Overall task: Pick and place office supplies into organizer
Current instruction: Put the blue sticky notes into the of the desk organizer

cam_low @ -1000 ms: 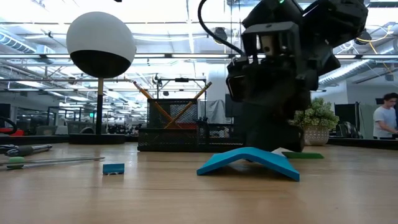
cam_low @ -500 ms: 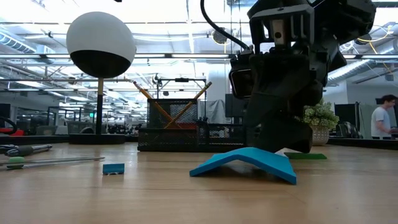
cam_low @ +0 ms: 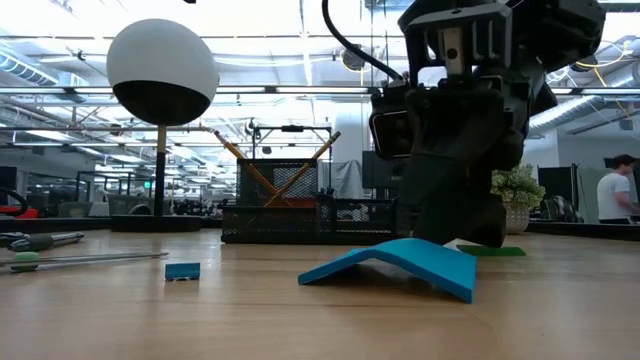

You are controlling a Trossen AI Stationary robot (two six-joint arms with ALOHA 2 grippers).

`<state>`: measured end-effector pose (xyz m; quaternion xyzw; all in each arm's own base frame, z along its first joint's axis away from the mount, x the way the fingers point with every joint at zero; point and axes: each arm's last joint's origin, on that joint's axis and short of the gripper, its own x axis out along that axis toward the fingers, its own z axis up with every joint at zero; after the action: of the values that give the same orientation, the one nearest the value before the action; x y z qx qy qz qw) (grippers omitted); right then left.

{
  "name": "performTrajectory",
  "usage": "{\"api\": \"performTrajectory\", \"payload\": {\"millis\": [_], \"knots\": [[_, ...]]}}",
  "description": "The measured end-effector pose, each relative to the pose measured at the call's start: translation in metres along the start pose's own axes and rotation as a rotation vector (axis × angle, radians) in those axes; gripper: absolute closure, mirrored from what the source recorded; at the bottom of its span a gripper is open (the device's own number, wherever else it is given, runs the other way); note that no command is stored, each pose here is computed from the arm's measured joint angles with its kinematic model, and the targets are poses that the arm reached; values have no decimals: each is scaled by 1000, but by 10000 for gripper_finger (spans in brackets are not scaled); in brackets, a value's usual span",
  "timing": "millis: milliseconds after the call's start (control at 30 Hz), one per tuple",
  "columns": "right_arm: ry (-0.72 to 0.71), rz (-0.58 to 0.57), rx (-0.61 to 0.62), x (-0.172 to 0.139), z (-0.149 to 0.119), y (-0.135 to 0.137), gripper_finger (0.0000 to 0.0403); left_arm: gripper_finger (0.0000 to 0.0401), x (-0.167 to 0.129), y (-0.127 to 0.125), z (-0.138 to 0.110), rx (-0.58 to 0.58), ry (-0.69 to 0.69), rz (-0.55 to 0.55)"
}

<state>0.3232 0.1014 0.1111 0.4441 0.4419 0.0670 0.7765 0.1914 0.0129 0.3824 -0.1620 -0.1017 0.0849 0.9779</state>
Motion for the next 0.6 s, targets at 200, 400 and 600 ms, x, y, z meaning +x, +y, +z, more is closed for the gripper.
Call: {"api": "performTrajectory", "payload": {"millis": [200, 400, 600], "knots": [[-11, 23, 47, 9, -1, -4, 236, 354, 0, 0, 0, 0, 0, 0], [8, 34, 36, 10, -1, -4, 239, 354, 0, 0, 0, 0, 0, 0], [12, 33, 42, 11, -1, -4, 248, 354, 0, 0, 0, 0, 0, 0]]}}
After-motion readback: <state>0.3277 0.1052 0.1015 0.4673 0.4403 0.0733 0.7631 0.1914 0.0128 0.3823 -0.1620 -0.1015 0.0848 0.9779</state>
